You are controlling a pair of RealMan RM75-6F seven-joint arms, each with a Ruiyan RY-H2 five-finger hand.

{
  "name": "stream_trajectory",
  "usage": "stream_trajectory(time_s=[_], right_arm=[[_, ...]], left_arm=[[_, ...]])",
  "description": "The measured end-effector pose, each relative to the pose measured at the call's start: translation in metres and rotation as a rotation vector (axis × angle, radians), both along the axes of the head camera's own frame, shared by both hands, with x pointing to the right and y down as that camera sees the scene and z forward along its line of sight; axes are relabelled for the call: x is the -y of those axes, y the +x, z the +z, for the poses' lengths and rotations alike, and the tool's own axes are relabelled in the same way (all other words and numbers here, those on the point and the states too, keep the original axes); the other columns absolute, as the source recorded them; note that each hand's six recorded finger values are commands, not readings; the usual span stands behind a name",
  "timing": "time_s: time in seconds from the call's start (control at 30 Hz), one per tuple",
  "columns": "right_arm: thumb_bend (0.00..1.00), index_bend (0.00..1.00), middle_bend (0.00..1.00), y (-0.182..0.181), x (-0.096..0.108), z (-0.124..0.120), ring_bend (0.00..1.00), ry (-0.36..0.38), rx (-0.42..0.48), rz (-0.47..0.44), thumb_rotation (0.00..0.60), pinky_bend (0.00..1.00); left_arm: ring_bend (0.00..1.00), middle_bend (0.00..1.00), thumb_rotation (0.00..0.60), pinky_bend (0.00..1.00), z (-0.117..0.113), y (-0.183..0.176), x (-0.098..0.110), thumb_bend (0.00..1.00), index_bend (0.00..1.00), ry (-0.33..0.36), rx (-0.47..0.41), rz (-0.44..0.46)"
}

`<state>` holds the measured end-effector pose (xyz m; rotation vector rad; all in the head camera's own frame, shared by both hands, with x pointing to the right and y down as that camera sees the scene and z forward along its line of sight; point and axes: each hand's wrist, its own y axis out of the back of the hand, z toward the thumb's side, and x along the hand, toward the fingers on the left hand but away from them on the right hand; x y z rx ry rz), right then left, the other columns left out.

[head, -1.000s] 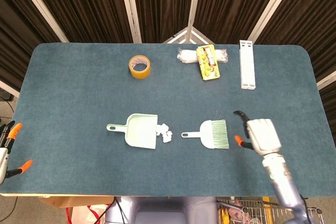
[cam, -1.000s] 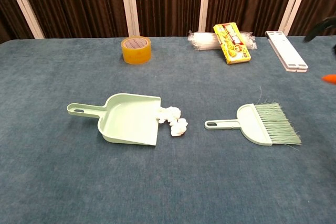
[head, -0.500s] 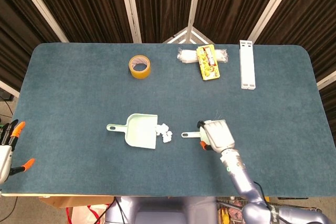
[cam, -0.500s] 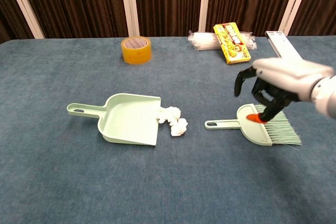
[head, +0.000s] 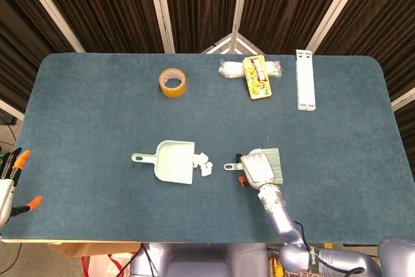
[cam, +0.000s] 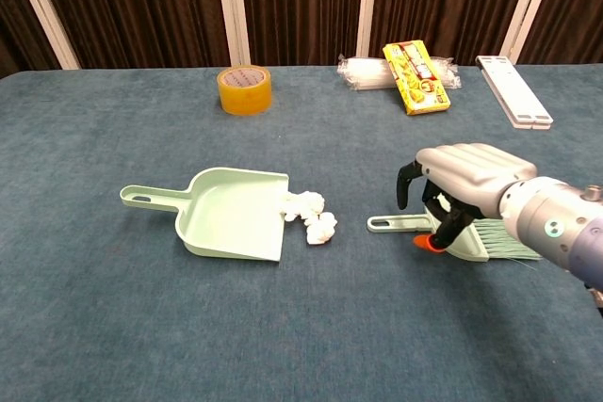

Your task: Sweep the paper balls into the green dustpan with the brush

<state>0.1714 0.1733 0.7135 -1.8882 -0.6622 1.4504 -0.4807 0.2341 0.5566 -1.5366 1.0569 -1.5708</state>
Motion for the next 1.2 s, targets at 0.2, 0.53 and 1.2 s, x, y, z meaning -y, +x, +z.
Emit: stream_trajectory(time_s=[0.2,0.53,1.2], right_arm=[[0.32,0.44,0.81,-0.005,0.002,0.009,0.88,0.001,-0.004,0.002,0.600,0.74],[0.35,0.44,0.81,-0.013,0.002,0.017,0.88,-0.007,0.004,0.007,0.600,0.74],[0.46,0.72,0.81,-0.010,0.004,0.014,0.88,-0.010,0.012,0.028,0.600,0.74]], left_arm=[[0.00,0.00,0.600,0.00,0.000,0.000,0.000,0.00,0.00,-0.003,0.002,-0.005],[0.00,0.00,0.600,0.00,0.001,-0.001,0.001,0.00,0.00,-0.006,0.003,-0.012],[0.00,0.00,0.600,0.00,0.003,0.000,0.000,0.00,0.00,-0.024,0.011,-0.004]])
